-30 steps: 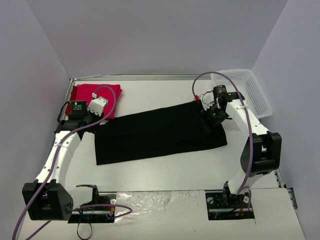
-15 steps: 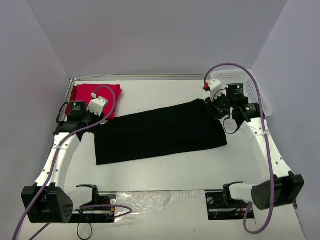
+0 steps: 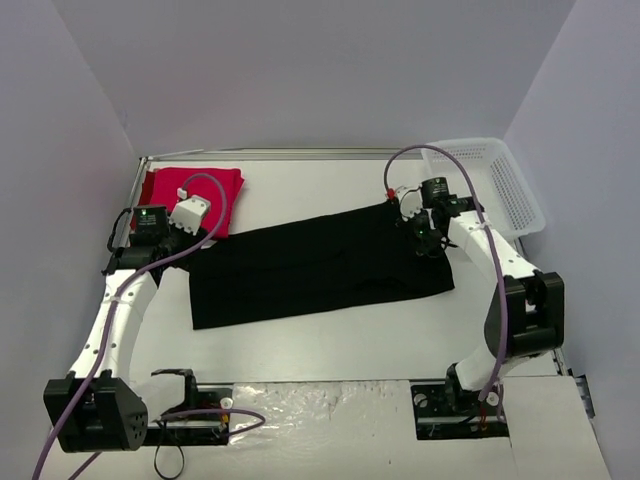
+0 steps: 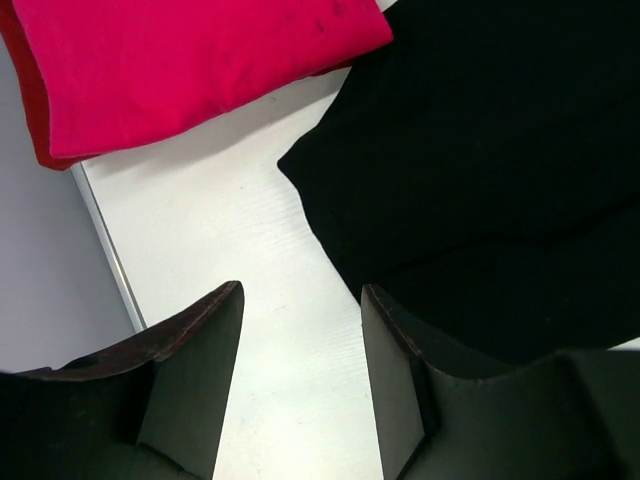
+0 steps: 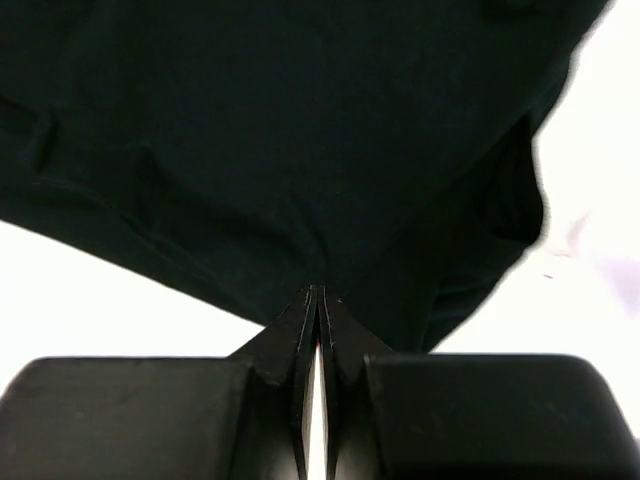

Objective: Fold and stack the t-shirts
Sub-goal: Rotate the tshirt 90 degrees

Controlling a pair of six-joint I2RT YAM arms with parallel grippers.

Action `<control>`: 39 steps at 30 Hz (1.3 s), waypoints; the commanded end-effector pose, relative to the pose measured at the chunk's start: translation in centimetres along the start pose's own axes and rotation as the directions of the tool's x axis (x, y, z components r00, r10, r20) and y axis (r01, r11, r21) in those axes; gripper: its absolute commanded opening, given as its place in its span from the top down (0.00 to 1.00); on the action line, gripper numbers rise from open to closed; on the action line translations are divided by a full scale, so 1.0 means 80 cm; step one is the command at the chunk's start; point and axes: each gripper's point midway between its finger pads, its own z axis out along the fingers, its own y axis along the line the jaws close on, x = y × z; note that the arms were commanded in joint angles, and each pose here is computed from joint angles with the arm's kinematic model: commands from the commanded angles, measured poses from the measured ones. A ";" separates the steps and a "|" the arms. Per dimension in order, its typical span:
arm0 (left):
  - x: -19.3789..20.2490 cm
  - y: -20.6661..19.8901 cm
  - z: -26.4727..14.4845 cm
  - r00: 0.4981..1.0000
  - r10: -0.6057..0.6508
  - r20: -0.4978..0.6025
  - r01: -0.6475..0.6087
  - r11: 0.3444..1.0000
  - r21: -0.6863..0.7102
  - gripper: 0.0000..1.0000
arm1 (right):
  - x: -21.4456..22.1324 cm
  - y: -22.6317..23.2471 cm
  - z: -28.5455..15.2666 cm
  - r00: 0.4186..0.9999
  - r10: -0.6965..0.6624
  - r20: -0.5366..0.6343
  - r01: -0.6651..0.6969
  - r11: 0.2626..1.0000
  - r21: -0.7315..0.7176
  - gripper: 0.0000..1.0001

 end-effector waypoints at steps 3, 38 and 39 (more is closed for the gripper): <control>-0.011 0.009 -0.012 0.999 -0.001 0.051 0.002 1.000 -0.028 0.50 | 0.017 -0.006 0.040 0.993 0.002 -0.117 -0.004 1.000 -0.012 1.00; -0.030 0.036 -0.004 1.000 0.014 0.005 -0.013 0.997 -0.074 0.23 | -0.186 -0.064 0.259 0.980 -0.185 -0.075 0.187 0.982 0.020 1.00; -0.030 0.036 -0.005 1.000 0.015 0.005 -0.015 0.997 -0.076 0.21 | -0.202 -0.057 0.265 0.974 -0.222 -0.046 0.223 0.974 0.024 1.00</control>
